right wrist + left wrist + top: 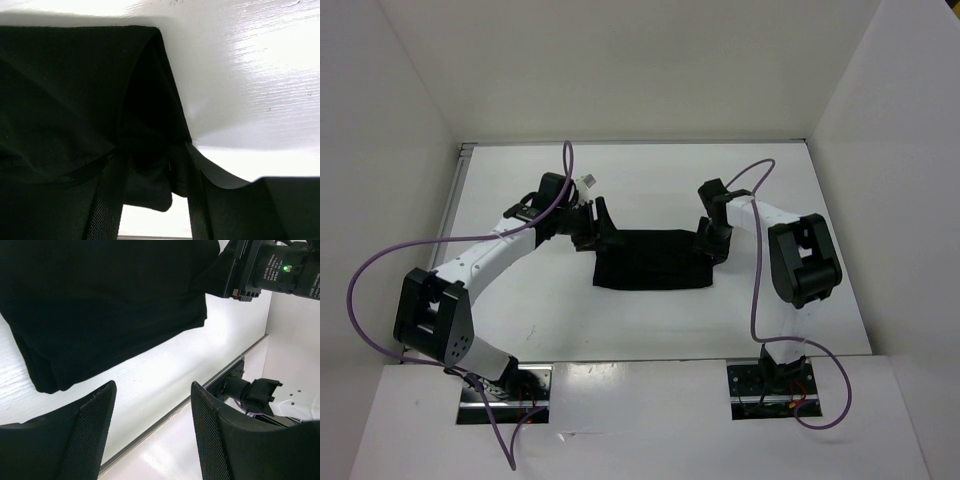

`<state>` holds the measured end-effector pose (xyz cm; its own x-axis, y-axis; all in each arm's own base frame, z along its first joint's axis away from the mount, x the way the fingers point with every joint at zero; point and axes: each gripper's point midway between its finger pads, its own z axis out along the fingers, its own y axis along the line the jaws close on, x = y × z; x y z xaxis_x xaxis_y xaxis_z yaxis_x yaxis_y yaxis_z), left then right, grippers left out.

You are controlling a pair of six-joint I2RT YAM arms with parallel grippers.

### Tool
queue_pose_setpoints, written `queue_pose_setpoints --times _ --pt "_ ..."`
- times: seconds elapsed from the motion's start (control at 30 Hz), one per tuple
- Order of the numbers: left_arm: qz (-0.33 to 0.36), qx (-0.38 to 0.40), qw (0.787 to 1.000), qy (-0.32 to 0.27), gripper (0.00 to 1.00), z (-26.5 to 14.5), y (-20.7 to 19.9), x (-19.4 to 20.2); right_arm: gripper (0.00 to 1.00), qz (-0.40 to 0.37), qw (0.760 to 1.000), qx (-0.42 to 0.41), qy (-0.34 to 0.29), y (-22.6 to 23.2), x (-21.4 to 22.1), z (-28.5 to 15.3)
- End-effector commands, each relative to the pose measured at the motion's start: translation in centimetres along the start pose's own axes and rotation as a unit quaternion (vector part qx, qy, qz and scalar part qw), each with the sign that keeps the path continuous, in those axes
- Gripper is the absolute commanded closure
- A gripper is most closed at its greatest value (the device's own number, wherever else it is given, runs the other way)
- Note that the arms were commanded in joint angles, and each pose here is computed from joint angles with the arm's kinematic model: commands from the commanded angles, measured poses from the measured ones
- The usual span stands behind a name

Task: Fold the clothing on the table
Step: Fold the skirt

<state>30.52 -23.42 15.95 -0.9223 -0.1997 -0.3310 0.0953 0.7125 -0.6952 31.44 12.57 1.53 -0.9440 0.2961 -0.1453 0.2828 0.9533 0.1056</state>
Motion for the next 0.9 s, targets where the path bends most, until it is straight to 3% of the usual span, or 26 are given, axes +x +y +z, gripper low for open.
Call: queue_pose_setpoints --times 0.0,0.1,0.47,0.57,0.63,0.8,0.87 --pt "0.01 0.033 0.999 -0.019 0.31 -0.8 -2.2 -1.4 0.49 -0.021 0.999 -0.025 -0.041 1.1 -1.9 -2.9" --pt "0.005 0.032 0.999 -0.009 0.31 -0.4 -1.8 -1.0 0.43 -0.02 0.999 -0.008 -0.045 0.3 -2.4 -3.4" --pt "-0.004 0.035 0.999 -0.006 0.31 -0.2 -1.7 -0.7 0.43 -0.02 0.999 0.031 0.014 -2.1 0.3 1.4" --pt "0.001 0.04 0.999 -0.012 0.33 -0.4 -2.0 -0.9 0.45 -0.02 1.0 0.005 0.022 -1.4 0.9 2.0" --pt "0.002 0.045 0.999 -0.011 0.37 -0.3 -2.1 -0.8 0.5 -0.013 1.0 -0.014 0.025 -0.7 1.1 2.2" --pt "0.019 0.052 0.998 0.032 0.54 2.2 -1.6 0.0 0.98 0.008 0.998 -0.07 0.008 1.4 0.5 1.8" --pt "0.031 0.055 0.997 0.05 0.55 3.6 -1.4 0.2 1.0 0.006 0.997 -0.08 -0.008 1.7 0.1 0.8"
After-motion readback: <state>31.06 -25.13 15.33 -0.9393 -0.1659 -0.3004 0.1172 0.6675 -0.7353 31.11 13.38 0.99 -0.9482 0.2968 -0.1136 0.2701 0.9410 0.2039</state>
